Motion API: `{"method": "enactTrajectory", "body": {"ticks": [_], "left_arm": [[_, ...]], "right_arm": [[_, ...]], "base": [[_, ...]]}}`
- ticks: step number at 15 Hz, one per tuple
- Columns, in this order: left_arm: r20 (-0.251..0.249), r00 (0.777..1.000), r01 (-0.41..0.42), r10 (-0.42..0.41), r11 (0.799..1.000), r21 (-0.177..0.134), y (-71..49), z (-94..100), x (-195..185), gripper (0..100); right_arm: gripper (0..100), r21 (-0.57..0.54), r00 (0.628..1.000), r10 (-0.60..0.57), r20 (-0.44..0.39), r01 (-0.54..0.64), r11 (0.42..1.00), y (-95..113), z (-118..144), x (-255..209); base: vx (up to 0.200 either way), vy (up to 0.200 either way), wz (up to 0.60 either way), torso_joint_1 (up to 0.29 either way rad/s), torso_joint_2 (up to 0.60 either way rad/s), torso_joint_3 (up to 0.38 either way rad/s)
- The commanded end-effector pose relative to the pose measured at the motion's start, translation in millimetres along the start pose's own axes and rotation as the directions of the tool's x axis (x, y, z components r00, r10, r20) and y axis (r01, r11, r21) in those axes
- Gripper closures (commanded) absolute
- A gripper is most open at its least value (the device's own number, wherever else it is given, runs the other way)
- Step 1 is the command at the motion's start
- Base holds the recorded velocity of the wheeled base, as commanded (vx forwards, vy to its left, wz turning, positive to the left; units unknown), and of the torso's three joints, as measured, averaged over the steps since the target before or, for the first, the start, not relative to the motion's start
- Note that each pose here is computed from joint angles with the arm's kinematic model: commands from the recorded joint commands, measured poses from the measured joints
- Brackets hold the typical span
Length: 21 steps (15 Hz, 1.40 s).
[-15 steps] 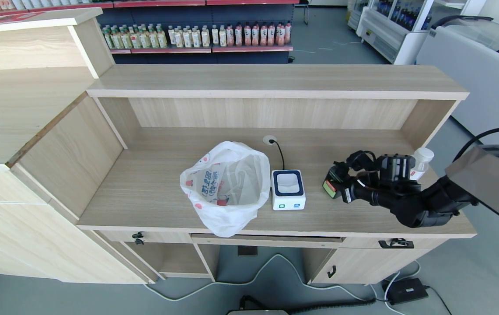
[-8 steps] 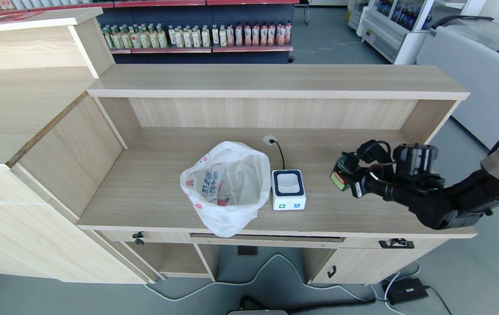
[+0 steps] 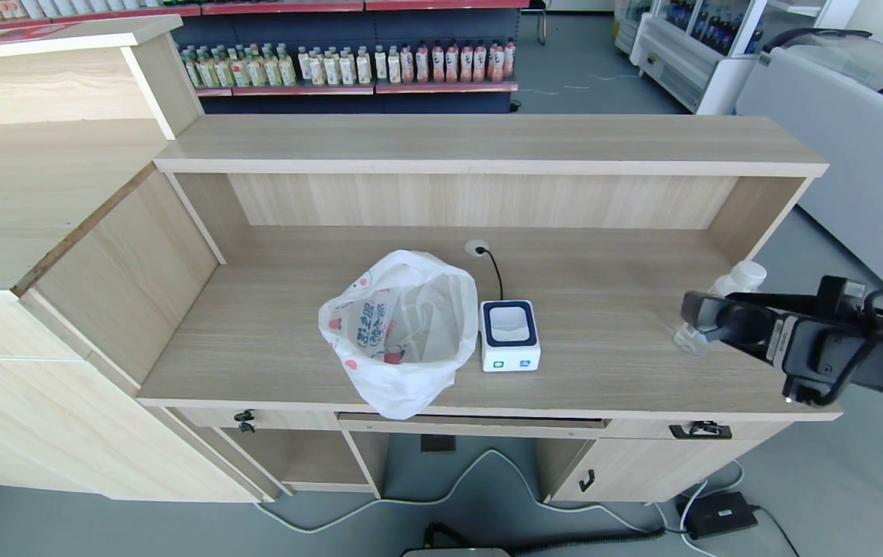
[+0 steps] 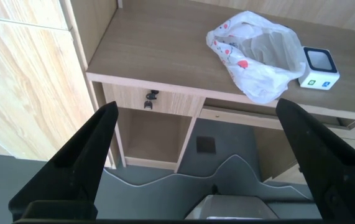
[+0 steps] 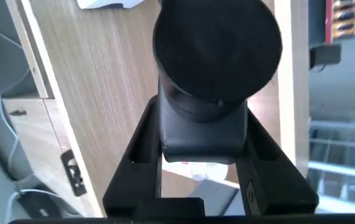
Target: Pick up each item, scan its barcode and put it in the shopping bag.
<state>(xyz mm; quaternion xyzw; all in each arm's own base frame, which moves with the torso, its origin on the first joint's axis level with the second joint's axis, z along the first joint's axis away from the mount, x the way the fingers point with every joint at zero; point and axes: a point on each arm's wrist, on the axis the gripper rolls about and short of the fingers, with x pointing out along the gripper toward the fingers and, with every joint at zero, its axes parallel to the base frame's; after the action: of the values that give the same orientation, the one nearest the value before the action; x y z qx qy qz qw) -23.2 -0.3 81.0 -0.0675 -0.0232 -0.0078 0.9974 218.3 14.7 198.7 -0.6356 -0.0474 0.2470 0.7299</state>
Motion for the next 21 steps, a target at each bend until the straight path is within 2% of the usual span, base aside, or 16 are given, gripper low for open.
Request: {"method": "enactTrajectory", "body": {"ticks": [1,2,3,4,5,7,8,9,10,12,17,20,21], "left_arm": [[0.0,1.0,0.0,0.0,1.0,-0.001,0.0,-0.1,0.0,0],[0.002,1.0,0.0,0.0,1.0,-0.001,-0.1,0.3,-0.1,0],[0.0,1.0,0.0,0.0,1.0,-0.001,0.0,-0.1,0.0,0],[0.0,1.0,0.0,0.0,1.0,-0.001,0.0,-0.1,0.0,0],[0.0,1.0,-0.002,0.002,1.0,0.001,0.0,-0.1,0.0,0],[0.002,1.0,0.0,0.0,1.0,-0.001,-0.1,0.3,-0.1,0],[0.0,1.0,0.0,0.0,1.0,0.001,0.0,-0.1,0.0,0],[0.0,1.0,0.0,0.0,1.0,-0.001,0.0,-0.1,0.0,0],[0.0,1.0,0.0,0.0,1.0,-0.001,0.0,-0.1,0.0,0],[0.002,1.0,0.0,0.0,1.0,-0.001,-0.1,0.3,-0.1,0],[0.0,1.0,0.0,0.0,1.0,-0.001,0.0,-0.1,0.0,0],[0.0,1.0,0.0,0.0,1.0,-0.001,0.0,-0.1,0.0,0],[0.0,1.0,0.0,0.0,1.0,-0.001,0.0,-0.1,0.0,0]], "right_arm": [[100,-0.42,0.987,-0.02,0.161,0.087,0.903,-1.9,22.7,-34.0],[100,-0.496,0.984,-0.022,0.179,0.11,0.861,-2.1,26.5,-34.4],[100,-0.685,0.965,0.004,0.263,0.184,0.705,1.7,40.1,-31.9],[100,-0.75,0.936,0.016,0.351,0.271,0.604,1.2,52.3,-30.3],[100,-0.786,0.871,0.043,0.489,0.42,0.453,0.8,75.5,-27.3],[100,-0.774,0.821,0.027,0.571,0.527,0.352,-1.2,92.5,-28.6],[100,-0.731,0.761,-0.038,0.647,0.634,0.254,-10.4,108.5,-36.2],[100,-0.648,0.658,-0.138,0.741,0.753,0.11,-25.0,130.0,-37.7],[100,-0.595,0.596,-0.173,0.784,0.801,0.062,-28.1,142.4,-33.3],[100,-0.545,0.543,-0.176,0.821,0.837,0.041,-24.5,155.1,-26.1],[100,-0.509,0.511,-0.13,0.85,0.859,0.053,-14.2,165.1,-24.1],[100,-0.46,0.465,-0.09,0.881,0.885,0.074,-12.0,169.4,-34.2],[100,-0.436,0.443,-0.069,0.894,0.895,0.098,-13.8,168.3,-40.9]], "base": [[0.0,0.0,0.0,0.0,0.0,0.0],[0.0,0.0,0.0,0.0,0.0,0.0],[0.0,0.0,0.0,0.0,0.0,0.0],[0.0,0.0,0.0,0.0,0.0,0.0],[0.0,0.0,0.0,0.0,0.0,0.0],[0.0,0.0,0.0,0.0,0.0,0.0],[0.0,0.0,0.0,0.0,0.0,0.0],[0.0,0.0,0.0,0.0,0.0,0.0],[0.0,0.0,0.0,0.0,0.0,0.0],[0.0,0.0,0.0,0.0,0.0,0.0],[0.0,0.0,0.0,0.0,0.0,0.0],[0.0,0.0,0.0,0.0,0.0,0.0],[0.0,0.0,0.0,0.0,0.0,0.0]]}}
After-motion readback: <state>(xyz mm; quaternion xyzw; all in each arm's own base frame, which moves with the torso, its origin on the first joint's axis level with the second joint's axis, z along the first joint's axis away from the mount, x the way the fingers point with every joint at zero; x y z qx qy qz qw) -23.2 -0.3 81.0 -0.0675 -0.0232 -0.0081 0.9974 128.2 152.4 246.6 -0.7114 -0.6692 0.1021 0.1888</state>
